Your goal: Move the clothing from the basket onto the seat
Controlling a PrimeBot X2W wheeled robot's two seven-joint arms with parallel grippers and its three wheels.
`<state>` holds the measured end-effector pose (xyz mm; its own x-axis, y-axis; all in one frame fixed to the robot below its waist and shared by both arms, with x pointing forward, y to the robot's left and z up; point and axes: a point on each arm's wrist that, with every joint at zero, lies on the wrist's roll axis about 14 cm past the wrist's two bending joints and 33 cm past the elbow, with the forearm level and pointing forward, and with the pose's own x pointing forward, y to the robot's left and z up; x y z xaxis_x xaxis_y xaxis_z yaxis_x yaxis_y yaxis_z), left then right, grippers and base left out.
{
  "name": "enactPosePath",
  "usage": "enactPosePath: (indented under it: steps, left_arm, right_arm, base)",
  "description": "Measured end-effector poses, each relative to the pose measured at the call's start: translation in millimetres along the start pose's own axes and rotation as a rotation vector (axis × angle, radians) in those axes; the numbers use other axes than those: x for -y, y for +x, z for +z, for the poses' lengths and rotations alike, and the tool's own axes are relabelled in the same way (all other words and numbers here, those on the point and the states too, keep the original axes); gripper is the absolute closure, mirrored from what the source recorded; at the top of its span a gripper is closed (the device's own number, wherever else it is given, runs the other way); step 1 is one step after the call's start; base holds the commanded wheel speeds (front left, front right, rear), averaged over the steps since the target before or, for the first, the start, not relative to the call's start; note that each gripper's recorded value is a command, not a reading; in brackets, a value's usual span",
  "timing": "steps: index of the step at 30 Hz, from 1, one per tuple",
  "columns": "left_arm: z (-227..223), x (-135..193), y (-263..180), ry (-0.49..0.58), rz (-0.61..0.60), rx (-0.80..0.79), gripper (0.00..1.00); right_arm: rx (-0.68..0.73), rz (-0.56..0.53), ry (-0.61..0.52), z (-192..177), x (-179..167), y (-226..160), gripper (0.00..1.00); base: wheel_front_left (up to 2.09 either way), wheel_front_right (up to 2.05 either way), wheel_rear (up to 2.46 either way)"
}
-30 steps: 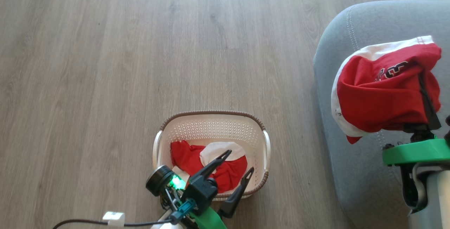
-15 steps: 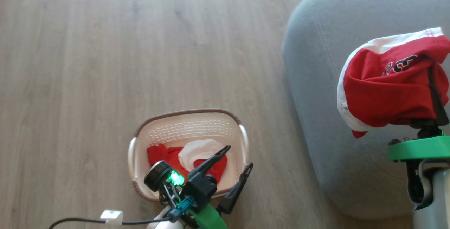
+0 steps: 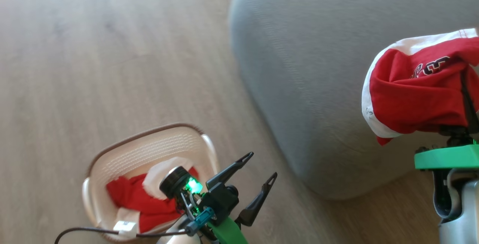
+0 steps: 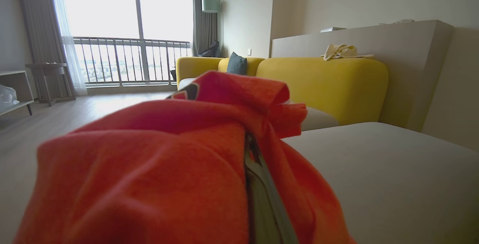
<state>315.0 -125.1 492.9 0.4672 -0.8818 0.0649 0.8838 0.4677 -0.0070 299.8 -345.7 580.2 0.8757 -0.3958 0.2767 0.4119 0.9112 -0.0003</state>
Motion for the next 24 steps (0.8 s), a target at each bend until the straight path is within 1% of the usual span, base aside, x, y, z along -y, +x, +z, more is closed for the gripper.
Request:
enactPosePath:
  steps: [5, 9, 12, 19, 24]
  left_arm:
    - [1.9, 22.4, 17.1, -0.022, -0.093, 0.015, 0.00]
    - [0.1, 50.7, 24.9, -0.036, -0.199, 0.015, 0.00]
    - [-1.0, 65.7, 27.8, -0.039, -0.263, 0.016, 0.00]
    - [3.4, 69.9, 32.3, -0.042, -0.287, 0.030, 0.00]
    - [2.1, 67.6, 31.9, -0.045, -0.281, 0.027, 0.00]
  right_arm:
    - [0.000, -0.082, -0.036, 8.7, 30.2, -20.3, 1.00]
    - [0.015, -0.180, -0.065, 19.4, 61.3, -35.8, 1.00]
    - [0.020, -0.221, -0.072, 22.7, 71.3, -40.6, 1.00]
    - [0.029, -0.242, -0.077, 26.3, 76.8, -42.9, 1.00]
    - [0.020, -0.249, -0.075, 23.0, 77.9, -42.6, 1.00]
  base:
    - [0.00, 0.00, 0.00]
    - [0.00, 0.00, 0.00]
    - [0.00, 0.00, 0.00]
    - [0.00, 0.00, 0.00]
    - [0.00, 0.00, 0.00]
